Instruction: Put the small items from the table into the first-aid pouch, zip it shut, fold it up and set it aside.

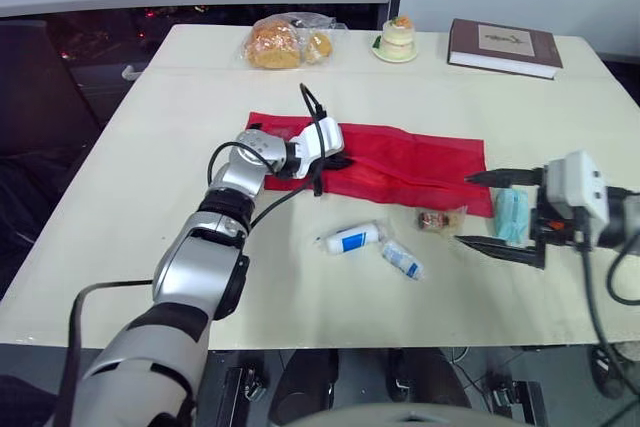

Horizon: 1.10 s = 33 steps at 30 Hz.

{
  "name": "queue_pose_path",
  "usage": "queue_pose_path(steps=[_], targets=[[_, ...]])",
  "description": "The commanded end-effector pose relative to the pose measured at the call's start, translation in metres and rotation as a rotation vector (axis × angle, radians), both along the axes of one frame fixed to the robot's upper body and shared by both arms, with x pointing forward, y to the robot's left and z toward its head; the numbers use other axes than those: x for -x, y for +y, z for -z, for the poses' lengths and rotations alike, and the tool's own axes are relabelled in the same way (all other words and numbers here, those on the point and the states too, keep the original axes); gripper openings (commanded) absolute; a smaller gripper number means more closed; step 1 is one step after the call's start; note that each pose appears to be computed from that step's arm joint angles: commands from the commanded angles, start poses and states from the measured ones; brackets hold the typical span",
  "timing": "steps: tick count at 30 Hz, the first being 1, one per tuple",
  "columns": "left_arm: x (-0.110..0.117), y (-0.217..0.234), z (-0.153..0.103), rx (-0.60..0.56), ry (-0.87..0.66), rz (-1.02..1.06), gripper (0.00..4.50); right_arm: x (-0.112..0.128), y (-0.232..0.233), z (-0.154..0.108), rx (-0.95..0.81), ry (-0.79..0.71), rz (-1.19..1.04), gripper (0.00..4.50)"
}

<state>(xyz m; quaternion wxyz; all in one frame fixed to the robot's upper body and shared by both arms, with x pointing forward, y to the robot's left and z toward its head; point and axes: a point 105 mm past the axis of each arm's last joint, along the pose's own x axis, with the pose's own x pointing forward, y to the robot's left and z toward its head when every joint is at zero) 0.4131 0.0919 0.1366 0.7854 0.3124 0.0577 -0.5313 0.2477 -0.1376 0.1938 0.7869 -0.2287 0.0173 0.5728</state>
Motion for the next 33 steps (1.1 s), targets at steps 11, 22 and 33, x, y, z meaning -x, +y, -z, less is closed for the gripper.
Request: queue_pose_path(steps=[11,22,33], targets=[[-0.003,-0.003,-0.016,-0.005,-0.061,0.013,0.10,-0.042,0.081,0.041,0.213,-0.024,-0.148,4.50],[-0.004,-0.003,-0.020,0.001,-0.082,0.001,0.10,-0.061,0.111,0.065,0.415,0.015,-0.143,4.50],[-0.004,-0.003,-0.017,0.001,-0.082,-0.005,0.00,-0.055,0.115,0.075,0.426,0.054,-0.162,3.17]])
